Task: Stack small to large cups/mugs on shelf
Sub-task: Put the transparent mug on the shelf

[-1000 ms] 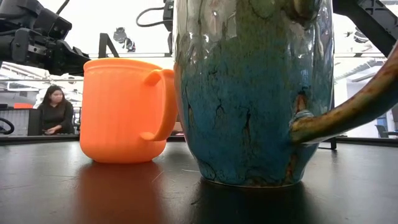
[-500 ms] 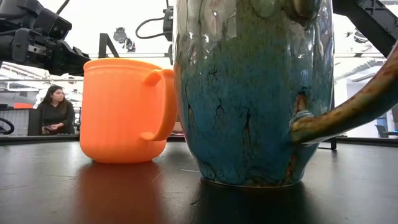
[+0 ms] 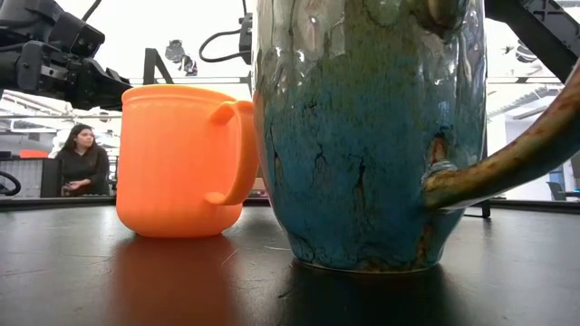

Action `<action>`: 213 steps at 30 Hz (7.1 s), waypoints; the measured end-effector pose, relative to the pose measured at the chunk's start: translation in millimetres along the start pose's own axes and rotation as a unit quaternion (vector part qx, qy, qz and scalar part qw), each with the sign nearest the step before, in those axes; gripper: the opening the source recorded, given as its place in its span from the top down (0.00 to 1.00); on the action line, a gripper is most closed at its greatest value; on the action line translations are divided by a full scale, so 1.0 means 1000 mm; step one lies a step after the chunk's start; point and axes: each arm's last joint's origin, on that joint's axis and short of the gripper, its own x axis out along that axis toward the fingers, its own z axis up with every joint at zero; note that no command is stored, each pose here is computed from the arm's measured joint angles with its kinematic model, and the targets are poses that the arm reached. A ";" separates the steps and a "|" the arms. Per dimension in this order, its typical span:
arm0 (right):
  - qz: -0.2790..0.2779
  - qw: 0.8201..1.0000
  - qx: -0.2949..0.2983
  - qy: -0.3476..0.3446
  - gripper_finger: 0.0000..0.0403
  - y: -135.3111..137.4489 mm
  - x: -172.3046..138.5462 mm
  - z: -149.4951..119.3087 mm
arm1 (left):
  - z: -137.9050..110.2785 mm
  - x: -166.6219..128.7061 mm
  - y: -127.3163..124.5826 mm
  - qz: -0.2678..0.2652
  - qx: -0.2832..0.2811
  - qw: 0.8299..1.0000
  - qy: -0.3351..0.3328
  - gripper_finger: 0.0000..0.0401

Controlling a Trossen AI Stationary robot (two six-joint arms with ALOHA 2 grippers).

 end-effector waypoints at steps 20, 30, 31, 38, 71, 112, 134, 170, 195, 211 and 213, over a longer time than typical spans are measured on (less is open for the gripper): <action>0.018 0.999 0.010 -0.025 0.83 0.000 0.001 0.004 | 0.000 0.000 0.000 0.000 0.000 1.000 0.000 0.92; 0.018 0.999 0.015 -0.025 0.77 0.000 0.001 0.004 | 0.000 0.000 0.000 0.000 0.000 1.000 0.000 0.92; 0.018 0.999 0.015 -0.025 0.77 0.000 0.001 0.004 | 0.000 0.000 0.000 0.000 0.000 1.000 0.000 0.92; 0.015 0.999 0.020 -0.033 0.74 0.003 -0.015 0.000 | 0.000 0.000 0.000 0.000 0.000 1.000 0.000 0.92; 0.003 0.997 0.022 -0.071 0.73 0.018 -0.064 -0.009 | 0.000 0.000 0.000 0.000 0.000 1.000 0.000 0.92; -0.008 0.987 0.094 -0.128 1.00 0.055 -0.164 -0.073 | 0.000 0.000 0.000 0.000 0.000 1.000 0.000 0.92; 0.005 0.951 0.112 -0.287 1.00 0.133 -0.146 -0.208 | 0.000 0.000 0.000 0.000 0.000 1.000 0.000 0.92; 0.019 0.943 0.087 -0.320 1.00 0.158 -0.092 -0.271 | 0.049 -0.009 0.008 0.005 -0.114 0.976 -0.186 0.98; 0.015 0.938 0.077 -0.338 1.00 0.157 -0.094 -0.268 | 0.178 0.123 0.058 -0.016 -0.131 0.984 0.117 1.00; 0.012 0.936 0.065 -0.346 1.00 0.157 -0.096 -0.269 | 0.160 0.189 0.061 -0.040 -0.133 0.947 0.290 1.00; 0.011 0.932 0.062 -0.358 1.00 0.158 -0.099 -0.271 | 0.158 0.192 0.062 -0.040 -0.133 0.945 0.295 1.00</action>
